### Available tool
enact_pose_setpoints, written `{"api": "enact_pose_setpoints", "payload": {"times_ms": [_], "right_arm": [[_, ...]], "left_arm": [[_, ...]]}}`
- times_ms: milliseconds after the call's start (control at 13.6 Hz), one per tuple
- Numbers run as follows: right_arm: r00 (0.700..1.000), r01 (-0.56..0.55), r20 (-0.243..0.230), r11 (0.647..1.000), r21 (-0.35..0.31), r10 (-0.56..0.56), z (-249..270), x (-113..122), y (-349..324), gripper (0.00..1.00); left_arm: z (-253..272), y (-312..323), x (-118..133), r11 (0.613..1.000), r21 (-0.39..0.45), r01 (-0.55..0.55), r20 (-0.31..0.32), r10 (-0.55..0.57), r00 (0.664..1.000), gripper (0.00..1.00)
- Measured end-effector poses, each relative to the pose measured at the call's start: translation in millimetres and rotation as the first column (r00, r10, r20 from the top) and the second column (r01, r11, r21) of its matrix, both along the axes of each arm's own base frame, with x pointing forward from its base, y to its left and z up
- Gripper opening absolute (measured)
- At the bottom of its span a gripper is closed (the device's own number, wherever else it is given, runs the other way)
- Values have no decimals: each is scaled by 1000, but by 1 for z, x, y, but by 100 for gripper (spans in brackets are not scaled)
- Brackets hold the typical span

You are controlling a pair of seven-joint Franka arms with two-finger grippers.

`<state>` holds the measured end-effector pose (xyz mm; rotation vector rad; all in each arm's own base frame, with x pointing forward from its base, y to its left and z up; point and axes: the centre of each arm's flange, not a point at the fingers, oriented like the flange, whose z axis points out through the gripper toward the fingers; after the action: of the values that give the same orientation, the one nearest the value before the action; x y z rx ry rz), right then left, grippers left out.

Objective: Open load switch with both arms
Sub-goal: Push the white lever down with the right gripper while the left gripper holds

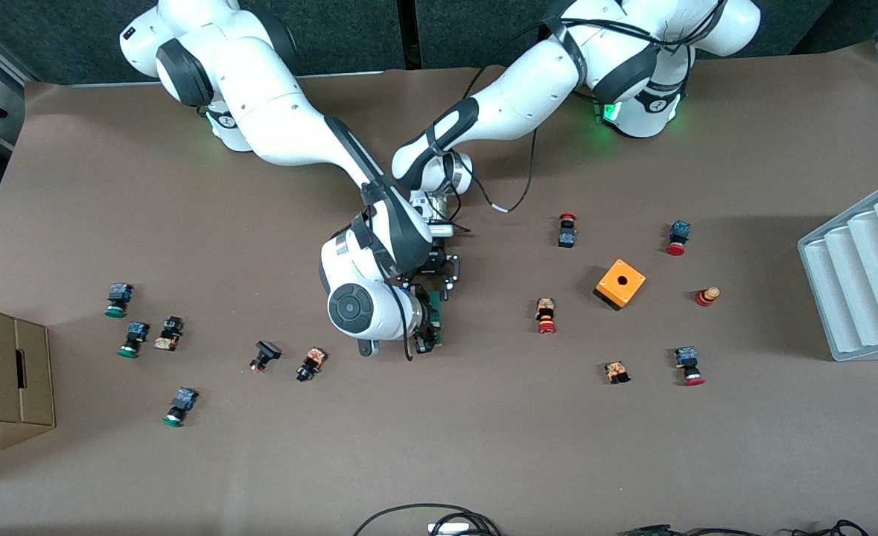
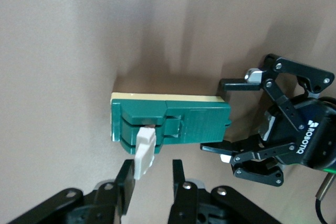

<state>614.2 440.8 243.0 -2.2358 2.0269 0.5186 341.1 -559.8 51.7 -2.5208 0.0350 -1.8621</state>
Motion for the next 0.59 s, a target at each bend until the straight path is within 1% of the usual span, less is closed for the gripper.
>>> {"api": "enact_pose_setpoints", "payload": {"times_ms": [590], "right_arm": [[1000,-8,-18,1000,-5,8,2,-9,-5,36]], "left_arm": [[0,0,0,1000,0,0,0,0,1000,81]]}}
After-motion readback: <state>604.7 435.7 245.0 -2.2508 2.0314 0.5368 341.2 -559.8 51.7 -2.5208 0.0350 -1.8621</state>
